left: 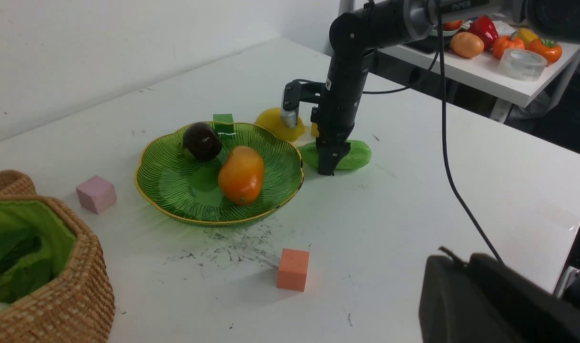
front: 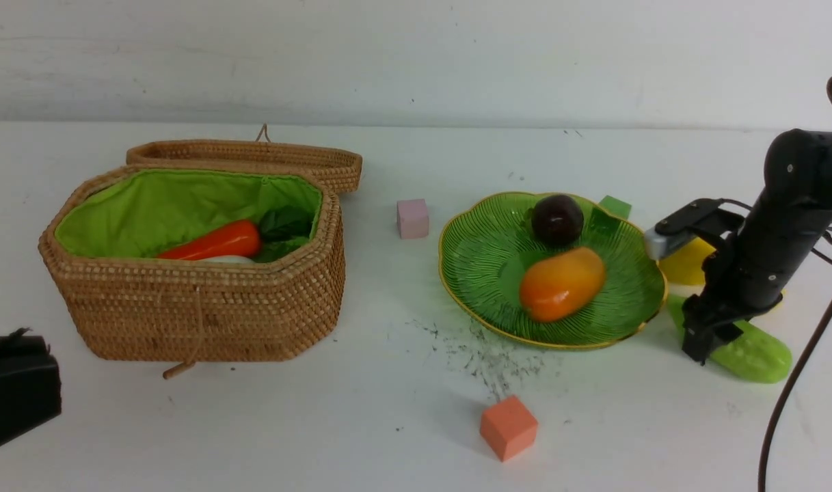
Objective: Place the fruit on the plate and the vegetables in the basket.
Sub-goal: Take a chayote with your right arm and place it on the basket on the left.
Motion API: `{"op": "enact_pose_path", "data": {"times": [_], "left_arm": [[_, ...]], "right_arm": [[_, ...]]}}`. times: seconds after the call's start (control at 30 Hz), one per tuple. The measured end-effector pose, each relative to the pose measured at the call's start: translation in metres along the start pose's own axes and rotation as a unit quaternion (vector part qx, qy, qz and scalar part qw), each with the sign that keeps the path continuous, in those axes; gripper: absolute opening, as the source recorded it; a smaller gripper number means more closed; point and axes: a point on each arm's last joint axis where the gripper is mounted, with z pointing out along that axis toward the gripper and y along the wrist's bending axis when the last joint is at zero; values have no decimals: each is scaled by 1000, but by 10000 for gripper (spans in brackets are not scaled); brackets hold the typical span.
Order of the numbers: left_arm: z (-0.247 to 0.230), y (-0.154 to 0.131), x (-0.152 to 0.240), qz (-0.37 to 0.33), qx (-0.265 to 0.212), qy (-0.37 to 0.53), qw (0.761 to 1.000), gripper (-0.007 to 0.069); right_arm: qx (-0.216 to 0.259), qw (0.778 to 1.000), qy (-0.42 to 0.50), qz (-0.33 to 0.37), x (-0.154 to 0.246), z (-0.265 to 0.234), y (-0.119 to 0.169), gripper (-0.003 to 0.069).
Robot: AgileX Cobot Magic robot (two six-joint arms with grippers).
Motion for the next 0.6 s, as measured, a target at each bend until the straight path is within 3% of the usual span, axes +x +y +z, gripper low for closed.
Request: {"op": "enact_pose_path", "data": {"times": [0.2,0.33,0.6], "left_arm": [[0,0,2,0,0,11,1000,39],[0,0,2,0,0,11,1000,39],[0,0,2,0,0,12,1000,39]], "right_arm": [[-26,999,18,23,3,0,5,447],[-41,994,40,88,7,-12,10,447],[-36,991,-11,129,5,-98,45,447]]}}
